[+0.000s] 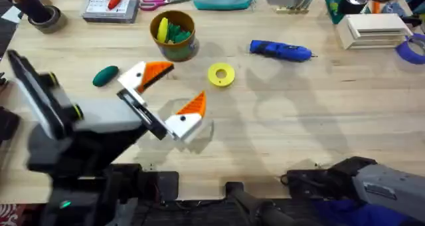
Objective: Pick up the gripper from the table and insert it into the empty holder that is missing its gripper. Then pick up a screw, insert it into the mounting hole, and use the screwdriver to tighten it. Finally, clean up the table by picking up the vegetable and placing it into the bucket.
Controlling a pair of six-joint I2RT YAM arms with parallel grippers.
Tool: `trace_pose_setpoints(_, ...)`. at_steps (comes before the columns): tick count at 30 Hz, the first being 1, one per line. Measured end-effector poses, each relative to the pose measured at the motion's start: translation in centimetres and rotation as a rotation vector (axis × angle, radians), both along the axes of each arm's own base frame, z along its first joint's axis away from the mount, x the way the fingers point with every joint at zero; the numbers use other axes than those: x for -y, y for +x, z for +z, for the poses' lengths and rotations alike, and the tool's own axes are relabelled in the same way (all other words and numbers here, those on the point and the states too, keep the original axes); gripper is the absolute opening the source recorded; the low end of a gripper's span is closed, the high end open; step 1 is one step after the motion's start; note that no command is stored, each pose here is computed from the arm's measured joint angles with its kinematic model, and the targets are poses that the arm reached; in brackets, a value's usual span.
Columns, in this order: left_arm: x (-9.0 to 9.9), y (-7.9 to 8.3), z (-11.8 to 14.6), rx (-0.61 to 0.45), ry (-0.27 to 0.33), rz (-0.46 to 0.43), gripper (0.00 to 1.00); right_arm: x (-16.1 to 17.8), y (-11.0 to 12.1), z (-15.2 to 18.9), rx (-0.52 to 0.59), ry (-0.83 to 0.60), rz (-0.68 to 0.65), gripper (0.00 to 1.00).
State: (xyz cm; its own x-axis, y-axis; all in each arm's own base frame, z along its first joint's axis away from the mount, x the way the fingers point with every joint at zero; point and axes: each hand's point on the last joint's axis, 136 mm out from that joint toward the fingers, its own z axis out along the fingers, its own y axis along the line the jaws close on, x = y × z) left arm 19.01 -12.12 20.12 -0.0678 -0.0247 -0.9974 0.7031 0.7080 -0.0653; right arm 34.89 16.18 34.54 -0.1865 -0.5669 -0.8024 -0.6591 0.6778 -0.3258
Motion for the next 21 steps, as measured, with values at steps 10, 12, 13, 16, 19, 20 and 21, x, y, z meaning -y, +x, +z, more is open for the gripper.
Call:
trace_pose_setpoints(10, -4.1, 1.8, 4.5, -0.254, 0.198, 0.26, 0.984, 2.3, -6.4, 0.3, -0.061, 0.081, -0.06, 0.997)
trace_pose_setpoints(12, -4.9, 2.2, 4.8, -0.313, 0.248, 0.295, 0.984, 2.8, -7.2, -1.6, -0.098, 0.076, -0.083, 0.997)
trace_pose_setpoints(13, -5.2, 2.4, 4.8, -0.343, 0.271, 0.309, 0.983, 3.1, -7.5, -2.7, -0.119, 0.073, -0.095, 0.997)
trace_pose_setpoints(16, -6.5, 3.1, 4.2, -0.457, 0.345, 0.358, 0.983, 3.8, -8.6, -6.0, -0.178, 0.064, -0.13, 0.997)
trace_pose_setpoints(19, -7.7, 3.9, 3.2, -0.558, 0.409, 0.4, 0.983, 4.5, -9.8, -8.4, -0.203, 0.06, -0.157, 0.997)
trace_pose_setpoints(20, -8.0, 4.3, 2.9, -0.584, 0.427, 0.412, 0.983, 4.8, -10.3, -9.0, -0.208, 0.061, -0.163, 0.997)
trace_pose_setpoints(21, -8.4, 4.8, 2.6, -0.609, 0.445, 0.422, 0.985, 5.0, -10.7, -9.4, -0.208, 0.064, -0.167, 0.997)
